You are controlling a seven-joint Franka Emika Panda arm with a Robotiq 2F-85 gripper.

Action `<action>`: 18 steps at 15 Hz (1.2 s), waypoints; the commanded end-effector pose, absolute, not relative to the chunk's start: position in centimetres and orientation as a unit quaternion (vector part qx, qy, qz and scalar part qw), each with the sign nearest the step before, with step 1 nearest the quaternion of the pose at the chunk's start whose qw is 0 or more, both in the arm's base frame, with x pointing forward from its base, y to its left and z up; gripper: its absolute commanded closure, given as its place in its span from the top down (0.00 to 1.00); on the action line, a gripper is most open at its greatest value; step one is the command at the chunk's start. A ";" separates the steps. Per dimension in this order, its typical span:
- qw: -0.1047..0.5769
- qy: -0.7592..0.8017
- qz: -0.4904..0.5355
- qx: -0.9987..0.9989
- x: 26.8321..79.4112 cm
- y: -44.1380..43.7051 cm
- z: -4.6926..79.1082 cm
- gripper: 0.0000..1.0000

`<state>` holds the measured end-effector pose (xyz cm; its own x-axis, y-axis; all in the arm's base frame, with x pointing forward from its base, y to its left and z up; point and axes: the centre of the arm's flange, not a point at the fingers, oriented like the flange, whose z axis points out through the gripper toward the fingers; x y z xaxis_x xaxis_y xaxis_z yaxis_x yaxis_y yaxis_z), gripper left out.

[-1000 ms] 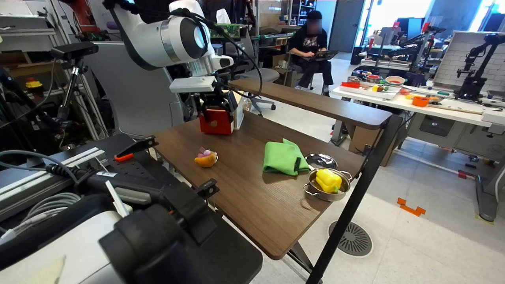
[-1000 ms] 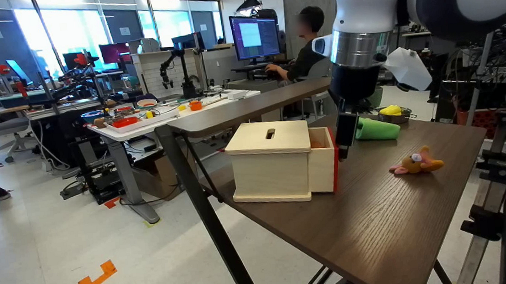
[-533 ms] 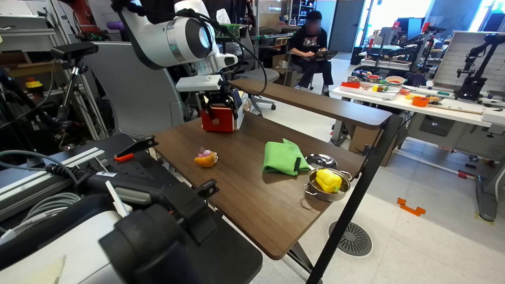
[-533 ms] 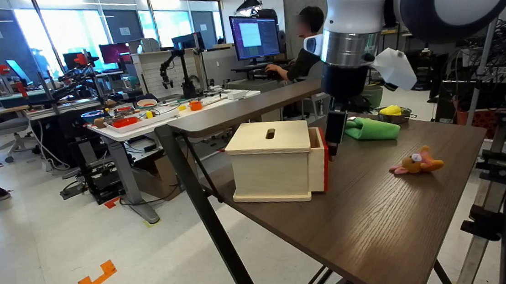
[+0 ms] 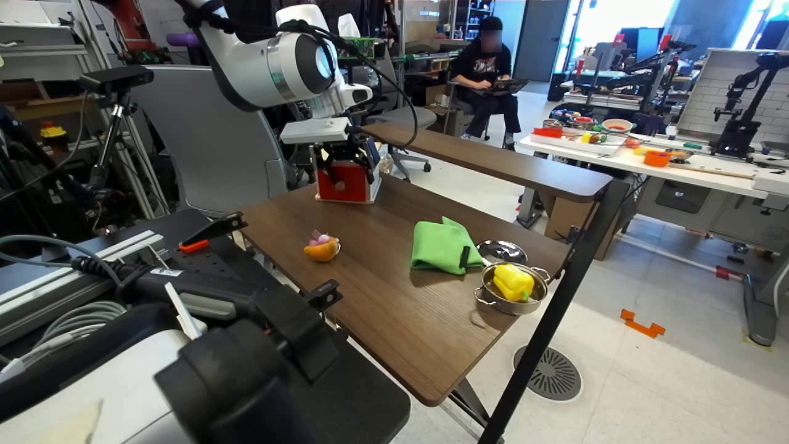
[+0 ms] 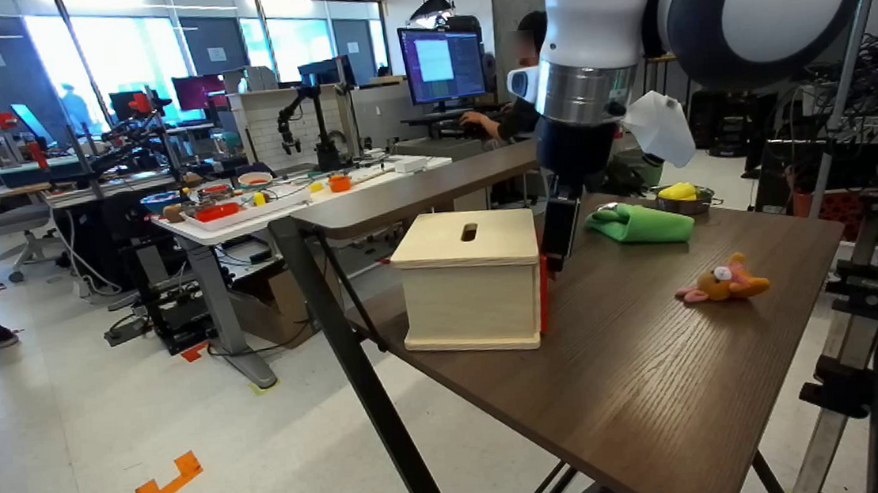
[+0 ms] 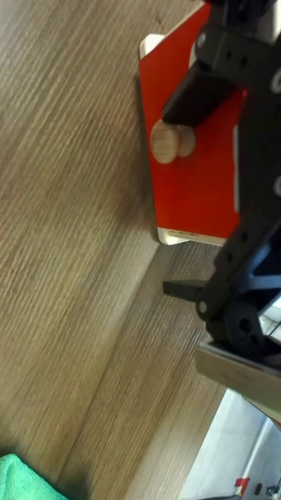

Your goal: Close the open drawer

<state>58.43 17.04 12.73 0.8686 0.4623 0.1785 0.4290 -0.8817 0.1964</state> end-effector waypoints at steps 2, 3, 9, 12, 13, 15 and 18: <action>0.082 0.241 0.133 0.958 60.1 17.4 12.7 1.00; 0.083 0.242 0.133 0.957 60.1 17.4 12.8 1.00; 0.085 0.247 0.130 0.956 59.8 17.4 12.8 1.00; 0.081 0.254 0.104 0.958 59.1 17.0 13.0 1.00; 0.081 0.255 0.097 0.959 59.0 16.9 13.1 1.00; 0.082 0.259 0.074 0.960 58.5 16.6 13.7 1.00; 0.093 0.255 0.047 0.961 57.7 16.3 15.7 1.00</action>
